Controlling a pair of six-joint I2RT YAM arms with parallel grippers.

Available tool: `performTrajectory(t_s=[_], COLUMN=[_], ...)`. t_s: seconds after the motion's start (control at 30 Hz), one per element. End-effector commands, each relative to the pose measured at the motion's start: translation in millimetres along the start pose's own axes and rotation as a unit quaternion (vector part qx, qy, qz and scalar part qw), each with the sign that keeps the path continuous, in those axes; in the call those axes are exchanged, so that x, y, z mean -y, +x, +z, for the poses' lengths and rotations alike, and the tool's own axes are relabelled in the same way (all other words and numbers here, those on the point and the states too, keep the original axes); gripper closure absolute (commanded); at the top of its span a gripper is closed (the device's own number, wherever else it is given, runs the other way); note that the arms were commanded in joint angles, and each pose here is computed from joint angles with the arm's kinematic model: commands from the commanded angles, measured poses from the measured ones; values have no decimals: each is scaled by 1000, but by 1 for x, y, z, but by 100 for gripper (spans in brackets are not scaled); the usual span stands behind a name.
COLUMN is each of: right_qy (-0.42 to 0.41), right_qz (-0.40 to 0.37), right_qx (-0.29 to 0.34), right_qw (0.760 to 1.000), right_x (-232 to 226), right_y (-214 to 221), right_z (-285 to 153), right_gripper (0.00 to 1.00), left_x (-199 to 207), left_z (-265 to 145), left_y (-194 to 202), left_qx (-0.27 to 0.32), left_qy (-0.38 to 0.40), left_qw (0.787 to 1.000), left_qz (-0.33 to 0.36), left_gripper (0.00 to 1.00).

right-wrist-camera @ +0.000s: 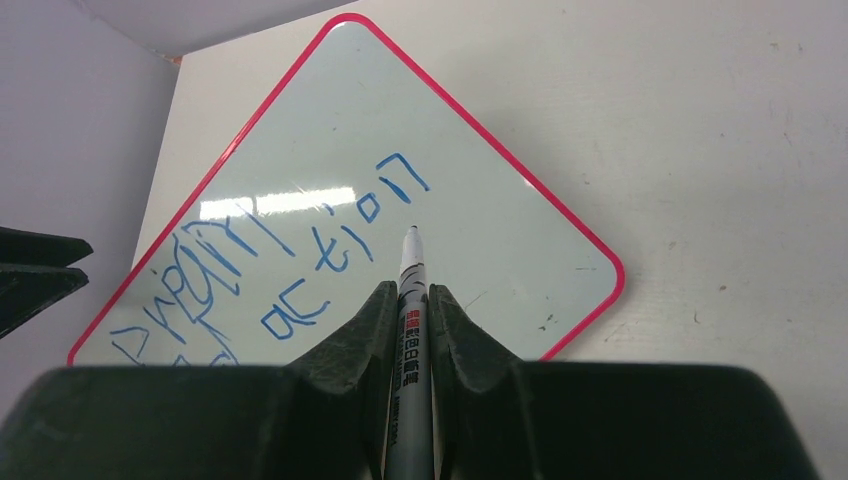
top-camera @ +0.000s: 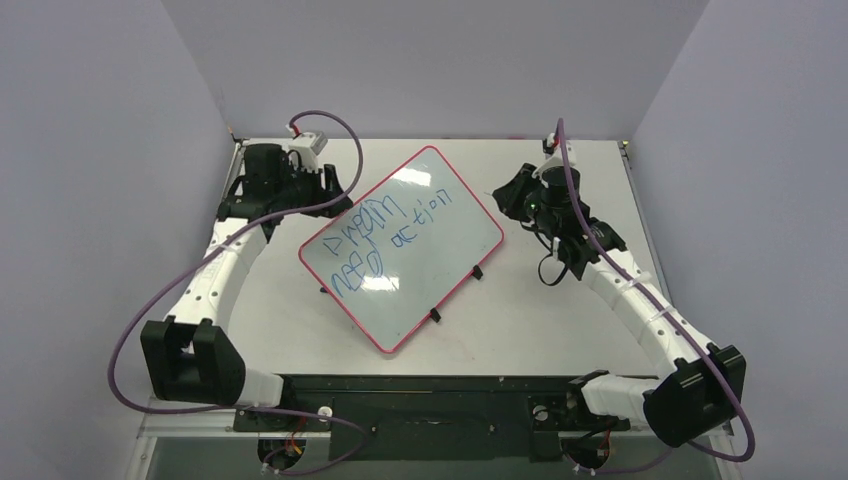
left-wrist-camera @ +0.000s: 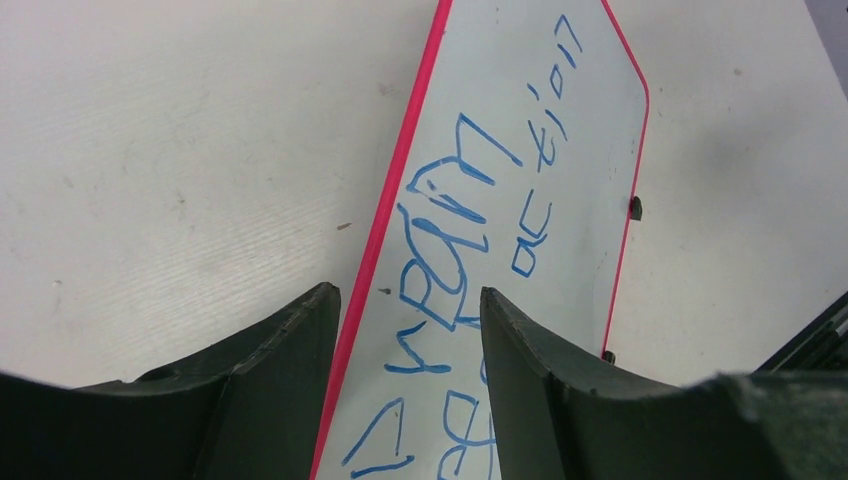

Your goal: Write a sentence on the whiteboard

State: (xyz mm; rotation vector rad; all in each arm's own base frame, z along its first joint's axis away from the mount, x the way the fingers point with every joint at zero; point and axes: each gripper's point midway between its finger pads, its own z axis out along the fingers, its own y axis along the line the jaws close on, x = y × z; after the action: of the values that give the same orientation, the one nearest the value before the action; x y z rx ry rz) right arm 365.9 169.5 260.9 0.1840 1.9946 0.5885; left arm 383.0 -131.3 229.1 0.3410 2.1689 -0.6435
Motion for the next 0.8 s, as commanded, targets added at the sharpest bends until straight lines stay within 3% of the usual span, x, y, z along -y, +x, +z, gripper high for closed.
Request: performTrajectory(t_s=[0.0,0.17,0.33,0.6,0.77], right_qy=[-38,-42,-40,-37,-44], right_qz=[-24,-42,-53,-70,-83], right_qx=[14,7,-2,-9,-14], right_qw=[999,998,998,997,996], right_x=[-17,-19,-19,-26,-31], right_y=[-5,5,15,25,29], right_z=[-18,-25,-29,-31,-34], right_gripper=[100,100,100,100,100], left_x=[-6,-5,-31,-31,-38], left_z=[-26,-49,-56,-58,-55], left_y=[-23,-18,-8,-5,7], left_qx=[81,125,155,211,196], left_qy=[-33,-18,-48,6,7], left_qw=[996,990,982,970,970], left_qz=[-23,-66,-101,-119,-144], left_gripper=[48,44,38,30,27])
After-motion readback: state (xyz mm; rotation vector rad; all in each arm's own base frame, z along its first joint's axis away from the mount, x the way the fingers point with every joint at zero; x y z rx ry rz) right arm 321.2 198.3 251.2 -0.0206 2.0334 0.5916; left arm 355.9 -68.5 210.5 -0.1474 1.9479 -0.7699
